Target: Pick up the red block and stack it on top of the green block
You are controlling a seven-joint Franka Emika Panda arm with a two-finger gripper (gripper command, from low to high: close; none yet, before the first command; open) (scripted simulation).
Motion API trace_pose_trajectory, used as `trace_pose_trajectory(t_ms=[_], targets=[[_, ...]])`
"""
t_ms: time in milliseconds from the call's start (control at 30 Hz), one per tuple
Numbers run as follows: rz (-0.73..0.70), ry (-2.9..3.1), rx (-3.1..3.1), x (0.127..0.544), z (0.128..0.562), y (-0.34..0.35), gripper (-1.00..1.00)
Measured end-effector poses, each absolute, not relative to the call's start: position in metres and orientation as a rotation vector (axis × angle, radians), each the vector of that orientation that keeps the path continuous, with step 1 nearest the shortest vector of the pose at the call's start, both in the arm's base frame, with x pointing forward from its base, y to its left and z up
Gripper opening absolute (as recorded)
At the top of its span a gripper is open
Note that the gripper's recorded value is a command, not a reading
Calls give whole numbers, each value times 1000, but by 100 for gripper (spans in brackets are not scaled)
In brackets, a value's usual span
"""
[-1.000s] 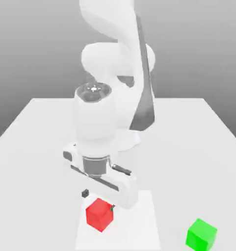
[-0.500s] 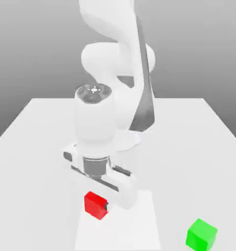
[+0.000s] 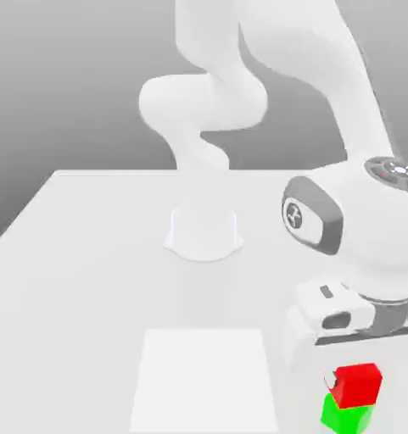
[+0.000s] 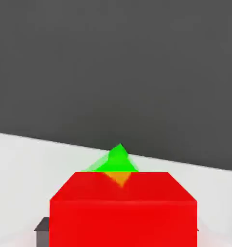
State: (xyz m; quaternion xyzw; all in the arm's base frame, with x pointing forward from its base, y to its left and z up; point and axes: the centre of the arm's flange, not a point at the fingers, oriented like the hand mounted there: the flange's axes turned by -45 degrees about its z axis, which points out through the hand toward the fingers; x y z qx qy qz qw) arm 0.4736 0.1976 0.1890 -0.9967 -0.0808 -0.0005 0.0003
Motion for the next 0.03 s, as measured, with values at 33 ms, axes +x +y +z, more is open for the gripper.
trace_pose_trajectory(t_ms=[33], targets=[[-1,-254,-3131,474,189,198,100]])
